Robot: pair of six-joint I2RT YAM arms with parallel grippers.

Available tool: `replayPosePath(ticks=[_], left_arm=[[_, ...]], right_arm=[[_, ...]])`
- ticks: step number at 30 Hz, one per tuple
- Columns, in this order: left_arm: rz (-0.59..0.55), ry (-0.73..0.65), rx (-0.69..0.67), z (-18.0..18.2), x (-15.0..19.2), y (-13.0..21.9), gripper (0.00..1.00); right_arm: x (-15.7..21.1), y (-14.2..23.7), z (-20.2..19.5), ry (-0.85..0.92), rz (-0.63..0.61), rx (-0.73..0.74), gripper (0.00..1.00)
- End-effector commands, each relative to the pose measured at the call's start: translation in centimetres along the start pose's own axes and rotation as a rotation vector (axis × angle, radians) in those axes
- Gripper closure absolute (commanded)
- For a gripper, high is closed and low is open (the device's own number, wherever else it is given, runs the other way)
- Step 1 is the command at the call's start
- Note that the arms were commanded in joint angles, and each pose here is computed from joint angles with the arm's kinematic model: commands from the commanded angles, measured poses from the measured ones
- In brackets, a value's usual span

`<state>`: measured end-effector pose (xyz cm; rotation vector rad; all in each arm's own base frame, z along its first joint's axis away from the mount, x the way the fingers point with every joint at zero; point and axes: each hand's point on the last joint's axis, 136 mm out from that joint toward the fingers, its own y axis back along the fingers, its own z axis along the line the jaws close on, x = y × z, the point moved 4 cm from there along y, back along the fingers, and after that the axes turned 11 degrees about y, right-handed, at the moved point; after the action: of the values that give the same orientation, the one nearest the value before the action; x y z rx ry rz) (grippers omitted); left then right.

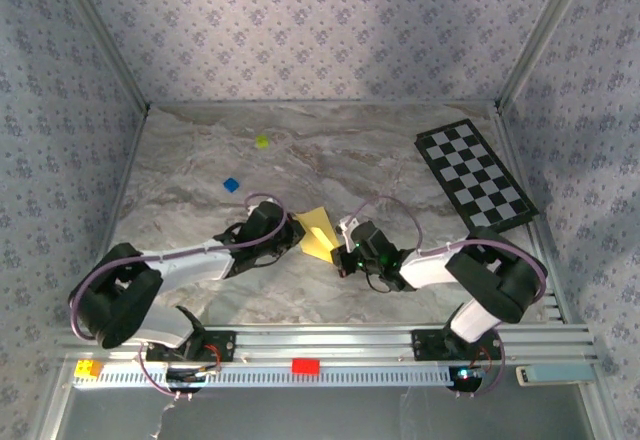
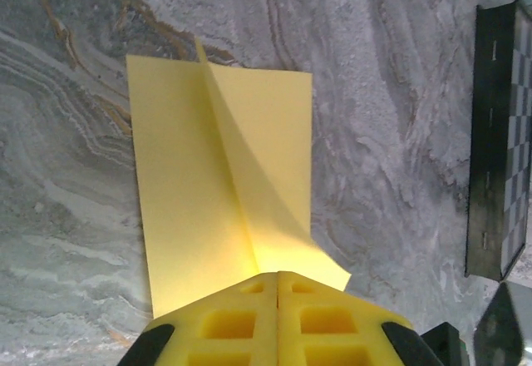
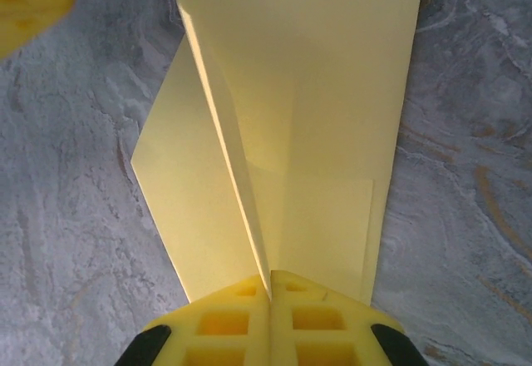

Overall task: Fold a paper plane with a square sheet of paper (pick it up from the middle)
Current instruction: Fourth fold the wing at the center of the table.

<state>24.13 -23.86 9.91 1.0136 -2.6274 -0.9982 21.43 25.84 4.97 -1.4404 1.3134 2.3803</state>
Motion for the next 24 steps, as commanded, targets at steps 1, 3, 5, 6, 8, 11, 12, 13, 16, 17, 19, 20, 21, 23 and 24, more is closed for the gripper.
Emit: replayPosePath(ticks=[1,3,5,6,8,11,12,13,16,17,19,20,21,23,24], left_arm=[[0.015,0.012,0.006,-0.3,0.2,-0.5,0.95],[0.025,0.014,0.008,-0.3,0.4,-0.8,0.96],[0.032,0.017,0.012,-0.3,0.4,-1.1,0.96],[0.037,0.016,0.014,-0.3,0.5,-1.2,0.97],[0.047,0.014,0.012,-0.4,0.6,-1.5,0.98],[0.054,0.017,-0.002,-0.1,0.7,-1.9,0.98],[0.055,0.018,-0.008,0.0,0.8,-2.1,0.98],[0.060,0.020,-0.015,0.1,0.8,-2.3,0.99],[0.072,0.020,-0.019,0.2,1.0,-2.8,1.00],[0.074,0.022,-0.021,0.3,1.1,-3.0,1.00],[0.075,0.024,-0.028,0.6,1.1,-3.2,1.00],[0.076,0.027,-0.035,0.7,1.1,-3.3,1.00],[0.076,0.030,-0.042,0.9,1.1,-3.4,1.00],[0.075,0.036,-0.062,1.5,1.2,-3.5,1.00],[0.076,0.041,-0.073,1.9,1.2,-3.5,1.00]], right_arm=[[1.3,-0.2,0.2,-0.075,0.043,-0.044,1.00],[1.6,-0.2,-0.1,-0.100,0.051,-0.037,1.00],[1.8,-0.2,-0.3,-0.124,0.052,-0.046,1.00],[1.8,-0.2,-0.3,-0.134,0.053,-0.051,1.00],[1.9,-0.2,-0.6,-0.161,0.053,-0.049,1.00],[1.9,-0.1,-0.9,-0.202,0.053,-0.060,1.00],[1.9,-0.1,-1.0,-0.217,0.054,-0.066,1.00],[1.9,-0.1,-1.1,-0.229,0.055,-0.070,1.00],[1.9,-0.1,-1.3,-0.263,0.056,-0.083,1.00],[1.9,-0.1,-1.3,-0.273,0.056,-0.089,1.00],[1.9,-0.2,-1.4,-0.290,0.058,-0.099,1.00],[1.9,-0.2,-1.4,-0.297,0.059,-0.101,1.00],[1.9,-0.1,-1.4,-0.301,0.059,-0.105,1.00],[1.9,-0.1,-1.5,-0.314,0.057,-0.107,1.00],[1.9,-0.1,-1.6,-0.321,0.058,-0.108,1.00]])
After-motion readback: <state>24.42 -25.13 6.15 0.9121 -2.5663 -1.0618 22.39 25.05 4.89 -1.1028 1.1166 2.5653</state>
